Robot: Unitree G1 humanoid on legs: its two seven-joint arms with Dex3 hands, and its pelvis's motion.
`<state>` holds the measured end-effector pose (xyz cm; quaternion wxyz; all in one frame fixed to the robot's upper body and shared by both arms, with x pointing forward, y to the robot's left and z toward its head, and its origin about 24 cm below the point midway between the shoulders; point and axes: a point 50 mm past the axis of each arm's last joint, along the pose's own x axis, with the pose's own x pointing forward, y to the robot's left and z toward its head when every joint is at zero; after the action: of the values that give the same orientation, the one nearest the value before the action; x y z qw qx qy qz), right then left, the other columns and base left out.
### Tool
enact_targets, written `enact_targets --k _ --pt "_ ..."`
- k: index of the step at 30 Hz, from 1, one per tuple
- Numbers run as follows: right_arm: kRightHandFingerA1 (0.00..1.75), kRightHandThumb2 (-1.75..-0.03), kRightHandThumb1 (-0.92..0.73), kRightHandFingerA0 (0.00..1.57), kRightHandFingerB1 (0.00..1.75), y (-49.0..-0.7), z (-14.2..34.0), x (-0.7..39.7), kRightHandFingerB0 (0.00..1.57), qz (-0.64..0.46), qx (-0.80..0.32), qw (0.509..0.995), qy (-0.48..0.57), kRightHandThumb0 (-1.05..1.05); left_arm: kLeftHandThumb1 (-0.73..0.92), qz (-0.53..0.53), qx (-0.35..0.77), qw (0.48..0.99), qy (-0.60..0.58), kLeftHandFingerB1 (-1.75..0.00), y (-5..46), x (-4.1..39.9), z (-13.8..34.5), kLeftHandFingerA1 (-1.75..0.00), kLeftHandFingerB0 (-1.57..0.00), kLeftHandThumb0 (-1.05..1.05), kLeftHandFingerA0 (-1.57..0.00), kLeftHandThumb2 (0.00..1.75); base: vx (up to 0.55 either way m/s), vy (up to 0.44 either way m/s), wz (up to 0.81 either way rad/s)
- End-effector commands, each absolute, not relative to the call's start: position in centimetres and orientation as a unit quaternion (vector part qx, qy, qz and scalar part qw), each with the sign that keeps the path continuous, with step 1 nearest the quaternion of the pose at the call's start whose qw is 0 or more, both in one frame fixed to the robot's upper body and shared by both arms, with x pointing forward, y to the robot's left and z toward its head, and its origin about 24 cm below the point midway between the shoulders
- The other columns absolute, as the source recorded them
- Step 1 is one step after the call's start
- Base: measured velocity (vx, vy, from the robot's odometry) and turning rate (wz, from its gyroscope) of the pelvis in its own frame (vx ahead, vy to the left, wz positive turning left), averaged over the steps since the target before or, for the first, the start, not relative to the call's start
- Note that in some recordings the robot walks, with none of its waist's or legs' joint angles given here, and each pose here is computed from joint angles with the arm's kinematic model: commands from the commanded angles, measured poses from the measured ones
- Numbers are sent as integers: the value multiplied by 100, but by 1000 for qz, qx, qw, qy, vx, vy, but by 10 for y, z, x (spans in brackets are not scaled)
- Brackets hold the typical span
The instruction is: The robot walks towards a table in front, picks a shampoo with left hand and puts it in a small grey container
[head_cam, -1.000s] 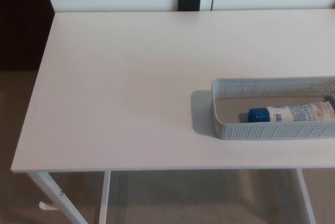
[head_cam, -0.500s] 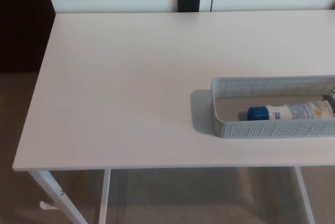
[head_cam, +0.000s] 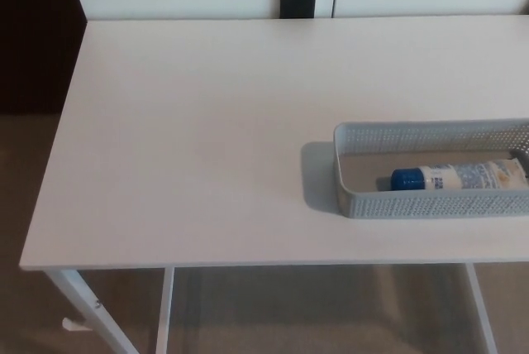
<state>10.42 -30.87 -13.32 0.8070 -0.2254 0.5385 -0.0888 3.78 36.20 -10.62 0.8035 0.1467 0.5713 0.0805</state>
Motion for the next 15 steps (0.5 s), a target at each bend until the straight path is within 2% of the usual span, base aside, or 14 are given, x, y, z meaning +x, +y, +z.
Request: enact_targets --k 1,7,15 --pt "51 -61 -72 78 42 -313 -133 96 58 -89 -238 800 543 -35 63 125 209 815 525 -30 375 38 -98 -99 -26 -32 -73 59 0 0 0" --pt "51 -61 -71 77 43 -315 -134 90 59 -87 -240 796 548 -33 60 131 205 808 537 -30 374 28 -102 -99 -26 -32 -80 59 0 0 0" --pt "52 -61 -70 80 42 -316 -133 91 59 -88 -240 796 549 -34 62 122 216 810 531 -30 372 29 -103 -86 -26 -31 -74 59 0 0 0"
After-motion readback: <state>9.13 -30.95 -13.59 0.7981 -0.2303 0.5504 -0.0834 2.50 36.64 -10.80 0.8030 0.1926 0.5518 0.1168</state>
